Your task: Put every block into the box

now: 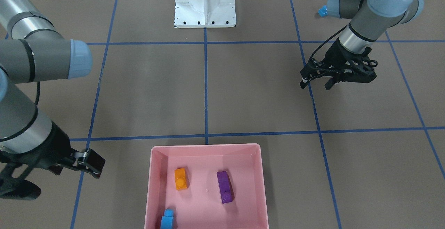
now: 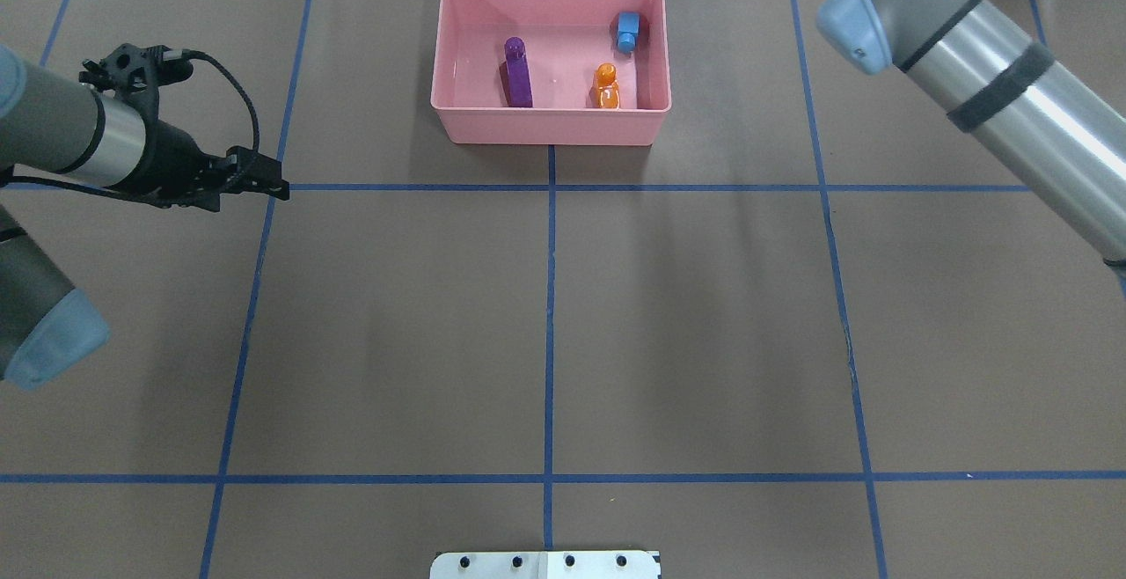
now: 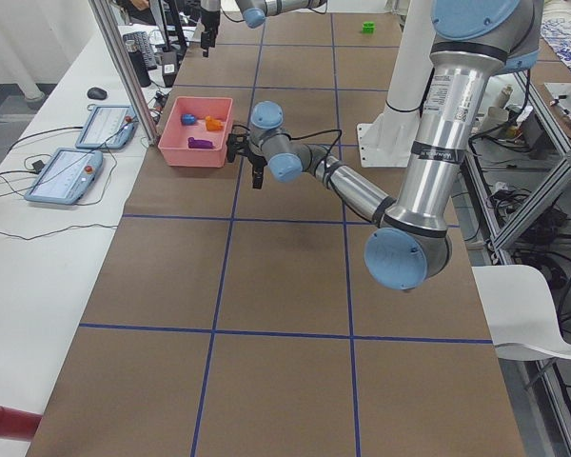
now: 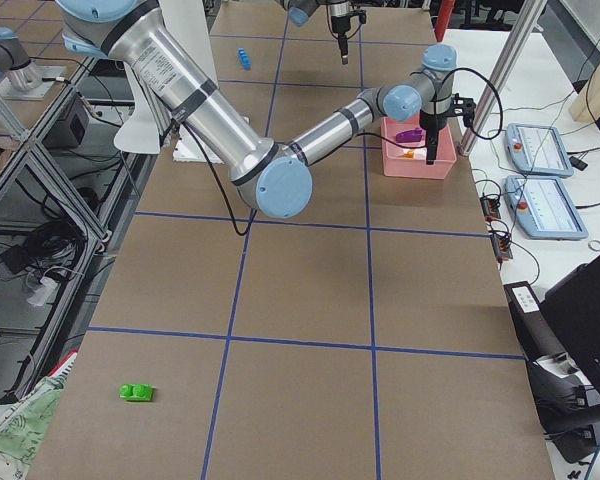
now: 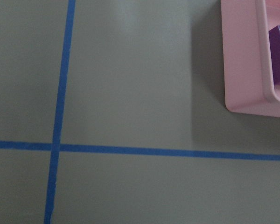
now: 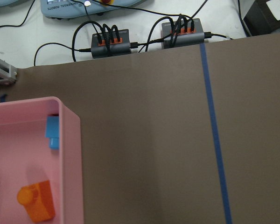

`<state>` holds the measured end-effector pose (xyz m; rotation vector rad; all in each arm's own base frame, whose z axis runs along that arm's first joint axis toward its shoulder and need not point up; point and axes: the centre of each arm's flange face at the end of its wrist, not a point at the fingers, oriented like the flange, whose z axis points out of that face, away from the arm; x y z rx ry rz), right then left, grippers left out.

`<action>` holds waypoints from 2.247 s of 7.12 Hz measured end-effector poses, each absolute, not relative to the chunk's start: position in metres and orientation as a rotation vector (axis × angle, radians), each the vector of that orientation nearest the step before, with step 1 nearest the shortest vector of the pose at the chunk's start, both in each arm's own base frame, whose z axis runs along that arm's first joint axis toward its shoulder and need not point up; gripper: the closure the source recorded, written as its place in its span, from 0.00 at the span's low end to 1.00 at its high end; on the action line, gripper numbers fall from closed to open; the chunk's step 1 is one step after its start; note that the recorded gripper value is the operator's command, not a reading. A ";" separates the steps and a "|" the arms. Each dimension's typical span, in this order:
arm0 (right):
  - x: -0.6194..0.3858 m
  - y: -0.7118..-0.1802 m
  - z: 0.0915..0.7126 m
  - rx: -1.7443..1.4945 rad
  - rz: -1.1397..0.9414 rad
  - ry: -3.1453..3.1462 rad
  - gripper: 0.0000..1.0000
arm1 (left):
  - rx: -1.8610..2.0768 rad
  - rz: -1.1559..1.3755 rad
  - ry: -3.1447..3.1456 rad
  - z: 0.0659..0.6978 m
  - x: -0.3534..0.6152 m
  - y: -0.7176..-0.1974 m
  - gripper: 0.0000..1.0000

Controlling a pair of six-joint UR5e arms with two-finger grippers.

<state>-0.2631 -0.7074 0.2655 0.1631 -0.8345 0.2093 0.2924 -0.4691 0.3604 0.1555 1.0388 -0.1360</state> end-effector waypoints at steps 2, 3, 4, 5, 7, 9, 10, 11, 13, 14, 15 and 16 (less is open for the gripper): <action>-0.218 -0.669 0.302 0.174 0.196 -0.851 0.00 | 0.134 -0.085 1.084 0.351 0.278 -0.436 0.01; -0.204 -0.649 0.314 0.175 0.196 -0.855 0.00 | 0.155 -0.047 1.138 0.333 0.277 -0.430 0.01; -0.190 -0.627 0.326 0.176 0.200 -0.856 0.00 | 0.177 -0.002 1.179 0.324 0.276 -0.418 0.02; -0.176 -0.607 0.339 0.180 0.196 -0.851 0.00 | 0.187 0.062 1.188 0.326 0.278 -0.401 0.02; -0.144 -0.558 0.372 0.188 0.142 -0.820 0.00 | 0.185 0.240 1.158 0.350 0.279 -0.350 0.03; -0.106 -0.494 0.394 0.171 0.092 -0.774 0.00 | 0.173 0.393 1.085 0.389 0.258 -0.302 0.06; -0.089 -0.464 0.408 0.164 0.060 -0.753 0.00 | 0.171 0.467 1.038 0.412 0.247 -0.285 0.05; -0.079 -0.444 0.419 0.157 0.034 -0.738 0.00 | 0.174 0.547 0.972 0.439 0.236 -0.268 0.02; -0.073 -0.430 0.429 0.147 0.017 -0.728 0.00 | 0.166 0.703 0.786 0.492 0.232 -0.223 0.02; -0.072 -0.429 0.431 0.144 0.017 -0.726 0.00 | 0.138 0.785 0.726 0.509 0.236 -0.198 0.01; -0.072 -0.428 0.432 0.143 0.017 -0.725 0.00 | 0.110 0.867 0.687 0.519 0.241 -0.175 0.01; -0.072 -0.428 0.432 0.143 0.017 -0.724 0.00 | 0.084 0.941 0.665 0.526 0.247 -0.154 0.01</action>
